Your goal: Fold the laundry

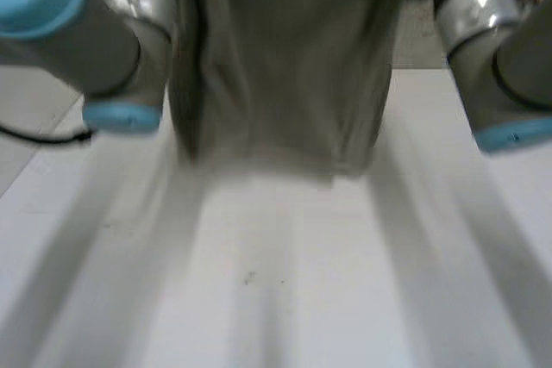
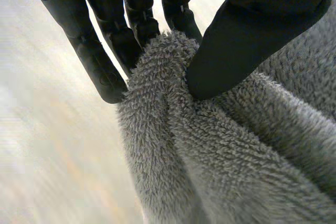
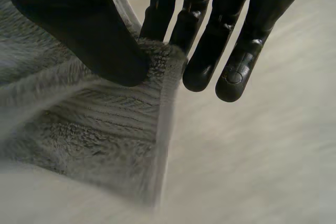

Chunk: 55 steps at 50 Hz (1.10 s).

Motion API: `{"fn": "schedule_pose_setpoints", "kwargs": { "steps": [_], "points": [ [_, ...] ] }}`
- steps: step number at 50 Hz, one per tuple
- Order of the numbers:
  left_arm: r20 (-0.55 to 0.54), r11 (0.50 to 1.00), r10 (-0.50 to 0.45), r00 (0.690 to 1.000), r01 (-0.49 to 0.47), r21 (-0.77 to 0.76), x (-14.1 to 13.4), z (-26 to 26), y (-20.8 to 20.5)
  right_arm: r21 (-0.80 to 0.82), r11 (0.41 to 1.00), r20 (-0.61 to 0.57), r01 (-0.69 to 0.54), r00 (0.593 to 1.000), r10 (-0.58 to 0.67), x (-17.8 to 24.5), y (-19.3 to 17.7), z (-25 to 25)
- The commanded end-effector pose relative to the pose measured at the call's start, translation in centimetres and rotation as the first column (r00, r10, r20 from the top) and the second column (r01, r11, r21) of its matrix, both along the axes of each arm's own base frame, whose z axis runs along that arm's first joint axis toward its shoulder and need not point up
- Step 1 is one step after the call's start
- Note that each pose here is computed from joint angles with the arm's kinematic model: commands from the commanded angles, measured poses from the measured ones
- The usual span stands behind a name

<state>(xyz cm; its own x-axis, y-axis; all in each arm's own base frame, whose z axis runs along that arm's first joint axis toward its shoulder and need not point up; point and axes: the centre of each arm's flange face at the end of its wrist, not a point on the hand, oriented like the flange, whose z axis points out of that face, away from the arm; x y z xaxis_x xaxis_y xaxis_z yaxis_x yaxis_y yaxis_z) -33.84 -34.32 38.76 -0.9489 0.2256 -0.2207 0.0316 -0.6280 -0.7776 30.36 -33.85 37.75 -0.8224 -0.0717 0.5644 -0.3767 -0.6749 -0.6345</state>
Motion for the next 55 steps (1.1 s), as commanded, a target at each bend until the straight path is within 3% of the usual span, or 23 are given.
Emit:
{"fn": "schedule_pose_setpoints", "kwargs": {
  "steps": [1,6,12,15,20,23,25,27,31,34,36,38,43,49,55],
  "points": [
    [-0.080,0.992,0.001,0.997,-0.011,-0.124,0.8,1.8,0.9,-0.086,0.996,0.042,0.000,0.999,0.004,0.2,0.0,0.4],
    [0.068,0.993,0.008,0.998,-0.016,0.115,1.5,-7.5,1.3,0.137,0.989,-0.088,-0.051,0.994,0.064,0.4,1.1,-6.5],
    [0.164,0.960,-0.012,0.986,-0.034,0.279,2.2,-13.9,2.7,0.272,0.960,-0.149,-0.072,0.982,0.116,0.2,2.3,-11.2],
    [0.224,0.923,-0.032,0.974,-0.057,0.381,2.9,-17.8,3.9,0.388,0.918,-0.199,-0.085,0.965,0.173,0.0,3.7,-15.0],
    [0.317,0.829,-0.090,0.944,-0.105,0.549,4.5,-23.7,7.2,0.637,0.770,-0.305,-0.033,0.907,0.291,-0.9,7.6,-22.2],
    [0.342,0.796,-0.114,0.933,-0.121,0.593,4.9,-24.8,8.4,0.691,0.723,-0.340,0.001,0.883,0.323,-1.5,9.1,-23.3],
    [0.385,0.727,-0.167,0.907,-0.151,0.670,5.6,-26.0,10.5,0.708,0.706,-0.345,0.017,0.881,0.325,-2.0,9.4,-23.6],
    [0.397,0.697,-0.198,0.896,-0.157,0.700,5.6,-25.9,11.7,0.718,0.696,-0.343,0.020,0.880,0.328,-2.2,9.7,-23.5],
    [0.427,0.632,-0.270,0.863,-0.175,0.755,5.8,-24.3,14.5,0.707,0.707,-0.343,0.020,0.884,0.318,-2.7,10.6,-22.5],
    [0.431,0.616,-0.289,0.855,-0.178,0.767,6.1,-22.8,15.3,0.700,0.714,-0.336,0.012,0.888,0.314,-2.9,10.8,-22.1],
    [0.423,0.633,-0.286,0.860,-0.162,0.757,6.0,-21.7,15.4,0.697,0.717,-0.335,0.018,0.892,0.303,-3.2,10.6,-22.2],
    [0.403,0.685,-0.262,0.877,-0.125,0.718,5.7,-19.5,15.1,0.686,0.727,-0.334,0.038,0.904,0.268,-4.0,9.7,-22.3],
    [0.381,0.723,-0.218,0.898,-0.114,0.682,5.7,-17.5,13.6,0.675,0.736,-0.332,0.056,0.914,0.234,-4.7,8.8,-22.3],
    [0.359,0.733,-0.134,0.924,-0.152,0.663,7.6,-16.5,9.9,0.676,0.734,-0.330,0.064,0.917,0.225,-5.1,8.5,-22.4],
    [0.304,0.725,-0.178,0.936,-0.084,0.684,7.7,-16.7,7.8,0.685,0.726,-0.331,0.063,0.914,0.233,-5.0,8.7,-22.8]
  ]
}}
